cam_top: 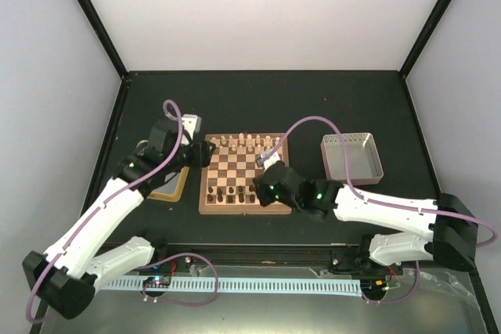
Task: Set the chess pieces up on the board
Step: Place the chess piece on the chessboard.
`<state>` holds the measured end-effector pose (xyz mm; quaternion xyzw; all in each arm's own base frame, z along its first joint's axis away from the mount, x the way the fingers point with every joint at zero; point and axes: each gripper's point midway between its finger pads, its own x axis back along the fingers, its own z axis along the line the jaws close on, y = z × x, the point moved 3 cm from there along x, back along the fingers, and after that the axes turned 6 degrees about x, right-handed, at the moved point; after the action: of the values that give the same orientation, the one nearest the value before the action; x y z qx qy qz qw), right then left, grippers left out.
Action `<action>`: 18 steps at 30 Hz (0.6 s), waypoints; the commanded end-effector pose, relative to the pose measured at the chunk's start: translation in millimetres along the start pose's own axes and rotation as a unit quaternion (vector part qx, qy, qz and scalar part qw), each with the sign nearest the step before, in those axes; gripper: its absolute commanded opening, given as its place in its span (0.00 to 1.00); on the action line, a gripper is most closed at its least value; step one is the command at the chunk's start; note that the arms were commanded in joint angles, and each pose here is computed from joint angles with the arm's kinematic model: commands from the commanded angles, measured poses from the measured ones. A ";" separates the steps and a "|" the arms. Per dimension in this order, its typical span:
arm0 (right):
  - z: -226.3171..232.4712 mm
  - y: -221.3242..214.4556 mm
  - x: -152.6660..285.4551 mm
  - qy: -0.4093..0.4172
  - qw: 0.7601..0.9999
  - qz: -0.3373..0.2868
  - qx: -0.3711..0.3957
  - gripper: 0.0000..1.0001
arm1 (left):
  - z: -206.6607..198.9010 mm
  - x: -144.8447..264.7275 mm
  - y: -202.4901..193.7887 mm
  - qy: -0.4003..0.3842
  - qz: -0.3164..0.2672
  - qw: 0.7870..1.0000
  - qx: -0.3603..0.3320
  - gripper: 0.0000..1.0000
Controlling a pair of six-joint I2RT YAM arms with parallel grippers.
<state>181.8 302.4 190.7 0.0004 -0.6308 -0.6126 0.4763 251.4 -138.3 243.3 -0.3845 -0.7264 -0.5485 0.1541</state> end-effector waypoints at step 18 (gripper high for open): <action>-2.6 -69.5 -41.1 -0.124 0.983 0.026 0.134 0.01 | 18.7 21.1 1.3 0.020 -0.078 0.996 0.031 0.70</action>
<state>158.6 303.9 110.4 -0.0356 -0.7588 -0.4849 0.4334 237.4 -114.5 242.9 -0.3261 -0.7574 -0.5466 0.1458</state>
